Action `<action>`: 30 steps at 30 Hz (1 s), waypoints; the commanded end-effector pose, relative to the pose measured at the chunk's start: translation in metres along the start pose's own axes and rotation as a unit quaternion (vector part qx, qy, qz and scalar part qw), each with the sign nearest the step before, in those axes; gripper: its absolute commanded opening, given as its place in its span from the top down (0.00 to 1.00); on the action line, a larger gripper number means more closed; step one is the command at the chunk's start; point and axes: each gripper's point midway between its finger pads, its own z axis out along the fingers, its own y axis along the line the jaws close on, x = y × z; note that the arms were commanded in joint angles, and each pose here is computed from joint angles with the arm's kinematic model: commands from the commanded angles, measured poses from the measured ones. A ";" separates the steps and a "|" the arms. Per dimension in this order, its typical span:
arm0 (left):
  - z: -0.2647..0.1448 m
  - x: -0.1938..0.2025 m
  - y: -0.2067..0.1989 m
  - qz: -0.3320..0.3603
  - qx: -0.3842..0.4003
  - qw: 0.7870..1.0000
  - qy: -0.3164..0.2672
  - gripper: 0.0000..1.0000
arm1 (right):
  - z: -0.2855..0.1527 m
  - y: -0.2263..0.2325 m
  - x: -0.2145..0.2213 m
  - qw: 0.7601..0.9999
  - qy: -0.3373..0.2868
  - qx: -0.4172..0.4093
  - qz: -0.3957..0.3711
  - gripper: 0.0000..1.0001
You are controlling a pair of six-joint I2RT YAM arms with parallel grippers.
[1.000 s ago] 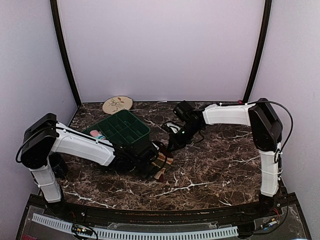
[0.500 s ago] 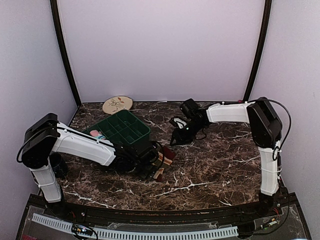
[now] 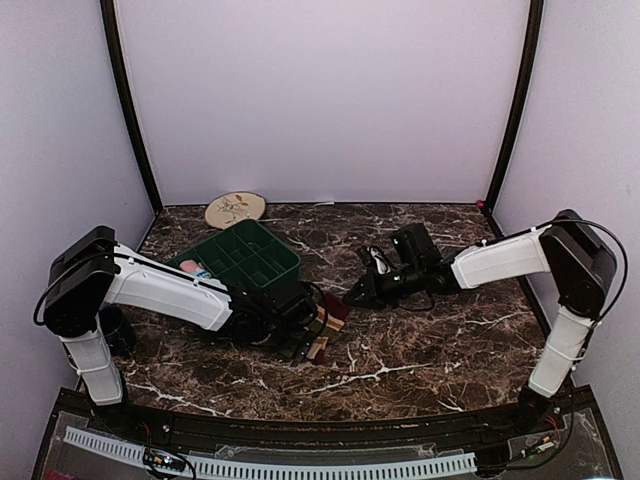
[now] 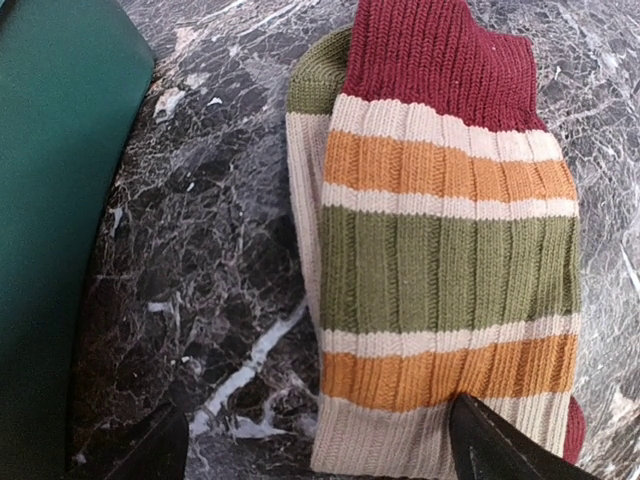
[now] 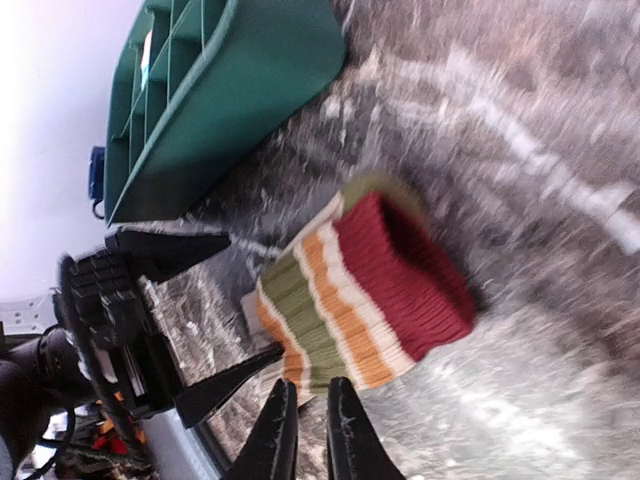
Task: Roll the socks
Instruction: Fold the sock at the center of the board, then smooth out the sock at the center of the board.
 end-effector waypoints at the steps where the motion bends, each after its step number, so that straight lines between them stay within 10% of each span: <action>1: -0.003 0.014 0.000 0.007 0.001 0.999 0.031 0.06 | 0.018 0.042 0.014 0.991 -0.005 -0.123 0.051 0.93; 10: -0.006 0.014 -0.001 0.013 0.008 0.999 0.034 0.10 | 0.054 0.067 0.027 0.974 0.013 -0.206 0.089 0.99; 30: -0.004 0.024 -0.002 0.003 0.008 0.998 0.064 0.11 | 0.114 0.005 0.066 0.985 0.071 -0.101 0.124 1.00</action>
